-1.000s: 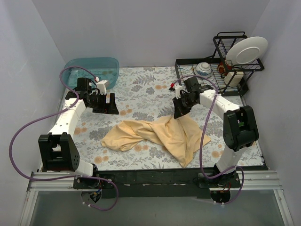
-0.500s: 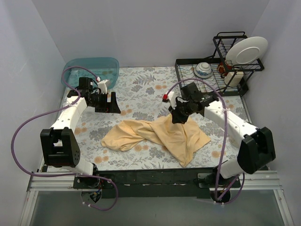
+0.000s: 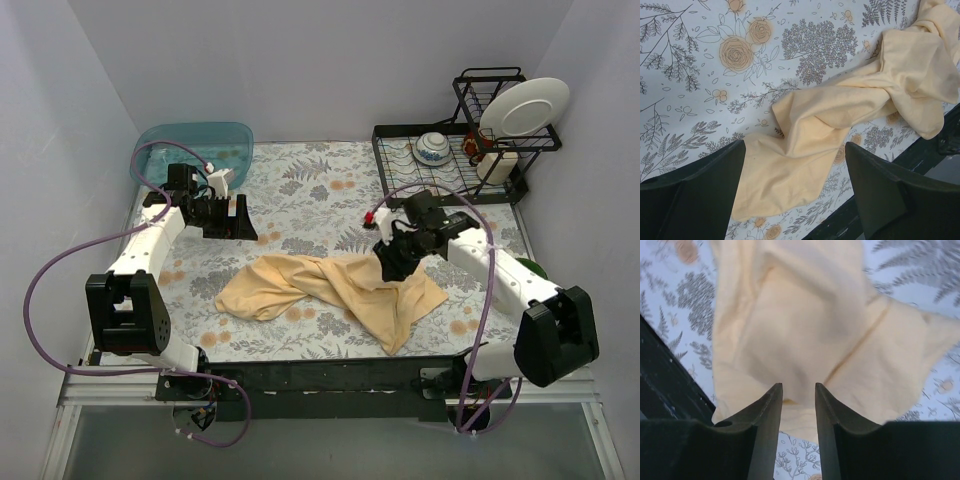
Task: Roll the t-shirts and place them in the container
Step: Flatten out the T-shirt at the center of the board.
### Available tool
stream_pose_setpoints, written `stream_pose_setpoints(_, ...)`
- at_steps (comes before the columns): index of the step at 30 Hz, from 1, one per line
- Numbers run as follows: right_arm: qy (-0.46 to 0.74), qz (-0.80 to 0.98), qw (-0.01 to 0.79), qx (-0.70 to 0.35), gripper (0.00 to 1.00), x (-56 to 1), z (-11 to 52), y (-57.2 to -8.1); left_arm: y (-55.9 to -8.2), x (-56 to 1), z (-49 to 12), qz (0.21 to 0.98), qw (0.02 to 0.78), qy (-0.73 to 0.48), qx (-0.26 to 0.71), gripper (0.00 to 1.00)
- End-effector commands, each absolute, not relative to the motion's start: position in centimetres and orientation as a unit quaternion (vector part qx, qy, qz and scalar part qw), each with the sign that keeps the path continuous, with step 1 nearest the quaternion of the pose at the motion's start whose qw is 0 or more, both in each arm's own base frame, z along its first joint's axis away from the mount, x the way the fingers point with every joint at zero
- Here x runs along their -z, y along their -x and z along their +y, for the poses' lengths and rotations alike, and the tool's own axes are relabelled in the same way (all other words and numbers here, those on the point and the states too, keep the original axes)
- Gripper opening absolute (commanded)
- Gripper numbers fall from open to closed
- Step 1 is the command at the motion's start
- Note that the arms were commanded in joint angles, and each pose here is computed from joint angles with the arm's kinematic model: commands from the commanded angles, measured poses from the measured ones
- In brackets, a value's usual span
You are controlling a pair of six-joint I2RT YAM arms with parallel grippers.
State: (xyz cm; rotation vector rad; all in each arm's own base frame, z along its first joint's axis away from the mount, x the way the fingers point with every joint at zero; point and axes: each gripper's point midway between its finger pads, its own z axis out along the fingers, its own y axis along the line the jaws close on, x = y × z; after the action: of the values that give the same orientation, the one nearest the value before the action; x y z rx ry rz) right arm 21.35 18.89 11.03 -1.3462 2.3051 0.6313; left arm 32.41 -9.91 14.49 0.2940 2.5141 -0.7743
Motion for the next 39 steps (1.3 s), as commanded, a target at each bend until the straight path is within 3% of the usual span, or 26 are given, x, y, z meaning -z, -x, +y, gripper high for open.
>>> stream_pose_setpoints(1, 0.316, 0.884, 0.232, -0.256, 0.42, -12.8, 17.0, -26.1, -32.8, -16.3, -10.2, 0.911, 0.270, -0.115, 0.290, 0.81)
stream_pose_setpoints(7, 0.153, 0.925, 0.189, -0.292, 0.40, -11.0, 12.5, -27.0, -32.5, -16.3, -9.9, 0.915, 0.266, -0.118, 0.279, 0.81)
stream_pose_setpoints(11, 0.088, 0.932, 0.155, -0.316, 0.50, -10.1, 11.9, -25.5, -32.4, -16.2, -9.6, 0.918, 0.261, -0.120, 0.272, 0.81)
stream_pose_setpoints(22, 0.053, 0.896, 0.086, -0.433, 0.52, -9.5, 14.4, -23.0, -31.8, -15.0, -8.8, 0.931, 0.240, -0.122, 0.248, 0.81)
stream_pose_setpoints(39, 0.010, 0.876, 0.022, -0.482, 0.49, -8.5, 15.8, -22.9, -29.9, -13.9, -8.1, 0.939, 0.225, -0.123, 0.229, 0.81)
